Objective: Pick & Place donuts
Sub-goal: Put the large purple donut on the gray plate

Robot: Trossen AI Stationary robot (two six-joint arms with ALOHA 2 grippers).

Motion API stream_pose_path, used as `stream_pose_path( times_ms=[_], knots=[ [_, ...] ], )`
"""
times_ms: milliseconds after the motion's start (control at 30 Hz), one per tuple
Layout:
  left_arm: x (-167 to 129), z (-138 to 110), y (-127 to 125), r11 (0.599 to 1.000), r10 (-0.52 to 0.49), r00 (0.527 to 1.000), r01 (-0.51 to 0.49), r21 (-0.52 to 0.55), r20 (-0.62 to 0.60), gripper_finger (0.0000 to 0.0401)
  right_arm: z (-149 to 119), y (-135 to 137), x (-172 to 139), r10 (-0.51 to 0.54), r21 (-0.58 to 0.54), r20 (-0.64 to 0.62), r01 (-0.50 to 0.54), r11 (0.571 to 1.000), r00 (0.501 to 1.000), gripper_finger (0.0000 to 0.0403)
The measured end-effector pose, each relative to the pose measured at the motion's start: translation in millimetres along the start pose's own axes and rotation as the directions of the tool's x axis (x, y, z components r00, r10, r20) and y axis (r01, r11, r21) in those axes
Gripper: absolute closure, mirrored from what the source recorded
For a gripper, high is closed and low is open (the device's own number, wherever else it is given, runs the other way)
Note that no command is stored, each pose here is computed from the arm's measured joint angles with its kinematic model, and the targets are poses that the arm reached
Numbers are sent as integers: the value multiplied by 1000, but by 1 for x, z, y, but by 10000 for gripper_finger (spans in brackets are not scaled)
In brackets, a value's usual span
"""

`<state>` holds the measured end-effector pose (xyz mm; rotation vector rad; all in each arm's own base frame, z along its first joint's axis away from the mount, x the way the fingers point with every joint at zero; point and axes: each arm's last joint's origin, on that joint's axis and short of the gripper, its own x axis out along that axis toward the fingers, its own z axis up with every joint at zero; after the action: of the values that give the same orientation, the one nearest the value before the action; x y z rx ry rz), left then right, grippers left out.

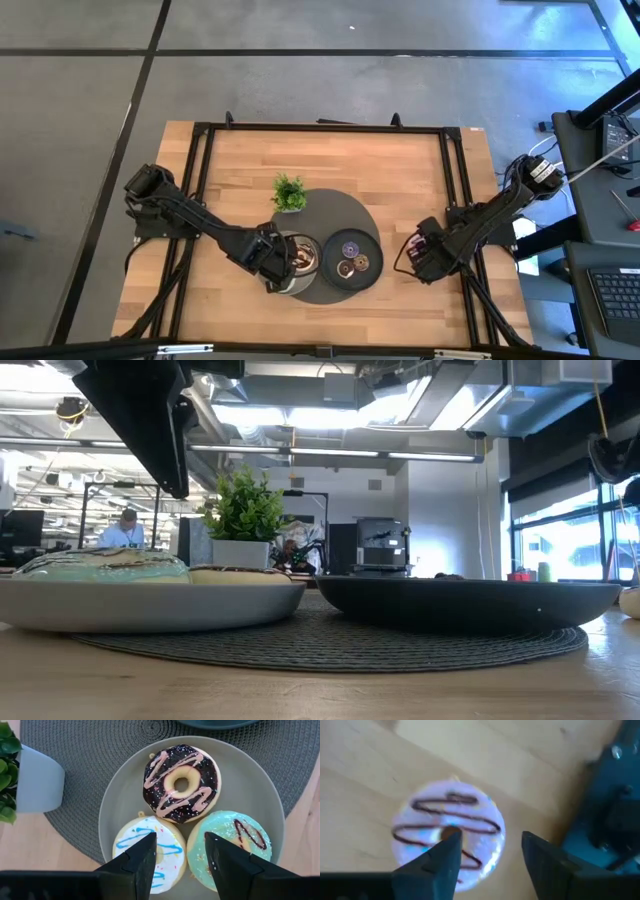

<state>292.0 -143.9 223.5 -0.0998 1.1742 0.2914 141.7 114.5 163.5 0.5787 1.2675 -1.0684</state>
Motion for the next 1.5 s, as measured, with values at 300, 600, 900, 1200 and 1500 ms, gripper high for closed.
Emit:
stream_pose_path(
  times_ms=[300,600,900,1200,1500],
  knots=[
    [0,0,0,1000,0,1000,0,1,0,241,1,4,0,40,121,-8,-39,992,999,189],
    [0,0,0,1000,7,1000,-7,0,6,235,1,5,0,43,125,-9,-42,991,999,240],
    [0,0,0,1000,7,1000,-7,1,6,242,0,3,2,32,120,-31,-28,992,999,248],
    [0,0,0,1000,7,1000,-7,1,5,237,-4,-3,28,49,126,-41,-43,991,998,267],
    [0,0,1,994,10,1000,-10,112,-2,241,-2,-1,12,6,23,-40,-5,1000,999,371]
  ],
)
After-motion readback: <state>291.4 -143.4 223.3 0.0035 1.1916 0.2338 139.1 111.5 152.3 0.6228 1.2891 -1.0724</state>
